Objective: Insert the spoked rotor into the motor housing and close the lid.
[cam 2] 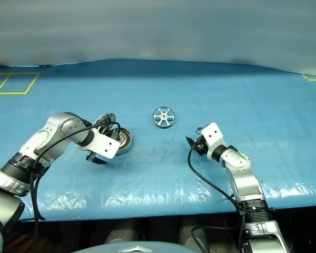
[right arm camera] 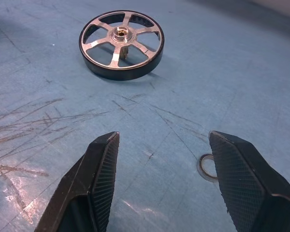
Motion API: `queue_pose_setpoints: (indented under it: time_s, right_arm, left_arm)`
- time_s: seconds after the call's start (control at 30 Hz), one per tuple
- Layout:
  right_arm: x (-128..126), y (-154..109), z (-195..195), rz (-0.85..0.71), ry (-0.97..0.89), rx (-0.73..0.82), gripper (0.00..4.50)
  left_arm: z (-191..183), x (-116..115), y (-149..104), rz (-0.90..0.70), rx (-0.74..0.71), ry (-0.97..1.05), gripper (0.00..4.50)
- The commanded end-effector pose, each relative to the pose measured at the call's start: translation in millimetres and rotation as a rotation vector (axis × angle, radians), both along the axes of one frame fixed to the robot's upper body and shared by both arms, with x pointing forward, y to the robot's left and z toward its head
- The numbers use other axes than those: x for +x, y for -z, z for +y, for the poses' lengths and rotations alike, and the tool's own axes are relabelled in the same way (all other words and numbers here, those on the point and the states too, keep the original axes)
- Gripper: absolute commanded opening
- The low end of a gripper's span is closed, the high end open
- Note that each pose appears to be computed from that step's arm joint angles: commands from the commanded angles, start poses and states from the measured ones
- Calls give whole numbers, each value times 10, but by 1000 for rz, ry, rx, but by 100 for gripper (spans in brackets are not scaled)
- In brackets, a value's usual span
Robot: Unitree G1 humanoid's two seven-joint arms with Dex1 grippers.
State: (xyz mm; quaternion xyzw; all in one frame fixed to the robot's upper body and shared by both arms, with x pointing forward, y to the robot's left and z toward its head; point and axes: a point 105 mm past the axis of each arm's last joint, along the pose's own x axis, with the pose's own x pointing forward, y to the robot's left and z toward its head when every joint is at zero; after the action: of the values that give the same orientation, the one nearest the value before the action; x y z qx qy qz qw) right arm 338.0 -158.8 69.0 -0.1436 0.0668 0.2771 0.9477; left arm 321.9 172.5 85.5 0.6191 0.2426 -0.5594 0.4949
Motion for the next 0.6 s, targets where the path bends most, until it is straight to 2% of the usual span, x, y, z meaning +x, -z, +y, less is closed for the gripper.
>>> queue_pose_setpoints:
  time_s: [0.03, 0.17, 0.2, 0.27, 0.43, 0.6]
  right_arm:
    - [17, -120, 5, -51, -1, 6, 311]
    - [15, -120, -3, -52, 2, 8, 311]
    - [15, -122, -7, -53, 4, 9, 311]
    - [16, -130, -16, -56, 9, 10, 311]
    - [18, -206, -20, -75, 17, 57, 311]
    - [15, -249, -84, -96, 41, 51, 311]
  left_arm:
    - [14, 23, 46, 5, 18, -5, 446]
    - [-34, 35, 64, 9, 8, 9, 446]
    - [-42, 37, 67, 12, 10, 15, 430]
    - [-54, 57, 66, 1, 15, 26, 387]
    - [-89, 73, 75, 0, 28, 50, 225]
    - [-116, 117, 66, -22, 35, 68, 220]
